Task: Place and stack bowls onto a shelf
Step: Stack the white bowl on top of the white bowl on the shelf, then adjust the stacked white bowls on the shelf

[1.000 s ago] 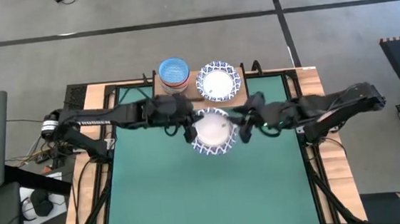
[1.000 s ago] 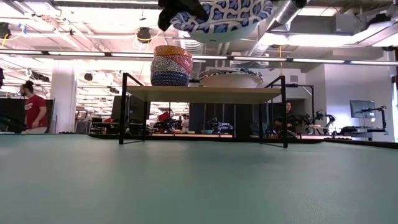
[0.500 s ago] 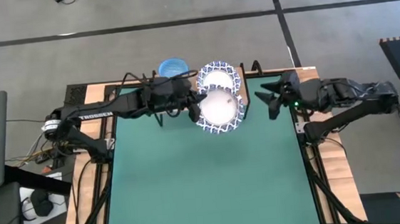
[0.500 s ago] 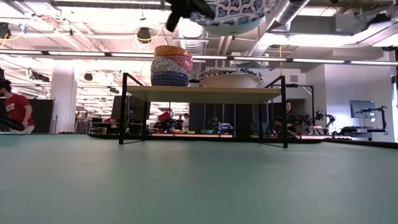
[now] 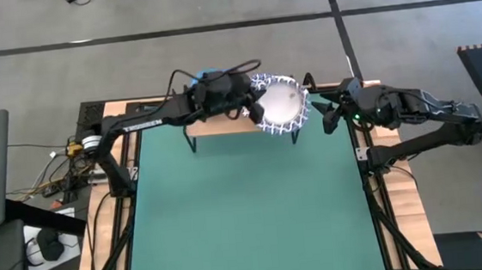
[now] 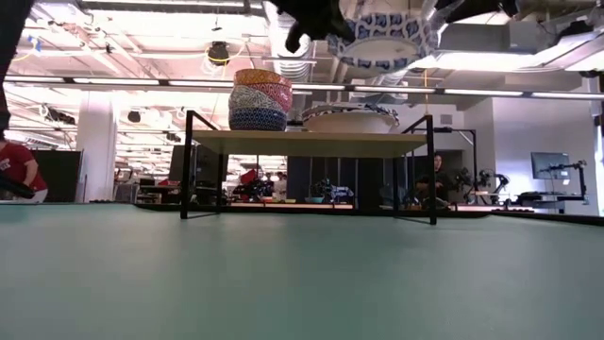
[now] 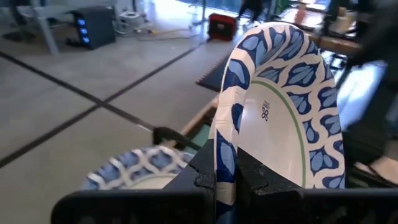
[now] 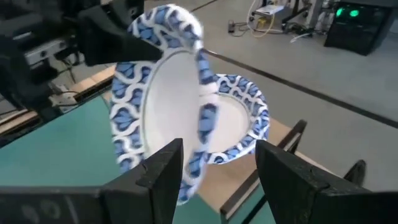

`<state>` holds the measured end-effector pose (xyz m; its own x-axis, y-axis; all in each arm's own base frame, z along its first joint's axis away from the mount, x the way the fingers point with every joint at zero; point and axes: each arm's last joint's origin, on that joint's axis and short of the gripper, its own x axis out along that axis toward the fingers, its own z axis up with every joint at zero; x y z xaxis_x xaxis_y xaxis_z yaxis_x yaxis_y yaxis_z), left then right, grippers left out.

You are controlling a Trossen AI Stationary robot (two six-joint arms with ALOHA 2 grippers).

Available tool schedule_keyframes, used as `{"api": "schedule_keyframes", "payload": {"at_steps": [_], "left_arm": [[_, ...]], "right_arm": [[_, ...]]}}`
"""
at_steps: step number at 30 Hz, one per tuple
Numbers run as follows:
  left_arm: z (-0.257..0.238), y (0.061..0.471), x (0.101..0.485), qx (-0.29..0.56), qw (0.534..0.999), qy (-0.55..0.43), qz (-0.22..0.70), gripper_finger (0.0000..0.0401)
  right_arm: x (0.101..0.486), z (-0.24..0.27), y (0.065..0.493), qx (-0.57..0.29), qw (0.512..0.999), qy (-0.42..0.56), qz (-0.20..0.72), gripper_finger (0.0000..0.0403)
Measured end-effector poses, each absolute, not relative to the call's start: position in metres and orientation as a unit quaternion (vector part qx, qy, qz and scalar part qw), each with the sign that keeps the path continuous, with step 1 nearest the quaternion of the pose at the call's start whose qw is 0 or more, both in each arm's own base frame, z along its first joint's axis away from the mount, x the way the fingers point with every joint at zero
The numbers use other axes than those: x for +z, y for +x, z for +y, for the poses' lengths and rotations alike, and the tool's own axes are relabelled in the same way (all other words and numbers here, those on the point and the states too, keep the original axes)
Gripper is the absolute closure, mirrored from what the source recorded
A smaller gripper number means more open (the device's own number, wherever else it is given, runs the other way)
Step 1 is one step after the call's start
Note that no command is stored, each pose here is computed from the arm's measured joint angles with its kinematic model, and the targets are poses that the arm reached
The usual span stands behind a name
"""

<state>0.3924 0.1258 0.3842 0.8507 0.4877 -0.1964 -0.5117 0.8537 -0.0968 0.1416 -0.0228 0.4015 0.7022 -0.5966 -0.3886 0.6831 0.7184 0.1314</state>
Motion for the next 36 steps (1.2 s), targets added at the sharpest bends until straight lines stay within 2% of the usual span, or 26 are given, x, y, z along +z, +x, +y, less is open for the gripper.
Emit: {"api": "schedule_keyframes", "payload": {"at_steps": [8,12,19,27,31,36], "left_arm": [[0.165,0.391,0.373,0.318,0.939,-0.088,0.099,0.0401],[0.175,0.385,0.37,0.311,0.938,-0.102,0.117,0.0395],[0.176,0.381,0.362,0.319,0.929,-0.103,0.158,0.0338],[0.176,0.379,0.365,0.338,0.922,-0.099,0.163,0.0262],[0.175,0.377,0.383,0.337,0.924,-0.097,0.152,0.0242],[0.171,0.372,0.407,0.35,0.922,-0.078,0.146,0.0237]], "right_arm": [[0.399,-0.024,0.14,-0.356,0.909,0.134,0.173,0.0177],[0.399,-0.024,0.14,-0.355,0.908,0.134,0.176,0.0177],[0.399,-0.025,0.14,-0.359,0.907,0.135,0.176,0.0177],[0.398,-0.024,0.14,-0.349,0.909,0.141,0.179,0.0177],[0.398,-0.023,0.141,-0.339,0.911,0.152,0.179,0.0177],[0.398,-0.022,0.142,-0.332,0.913,0.153,0.181,0.0177]]}}
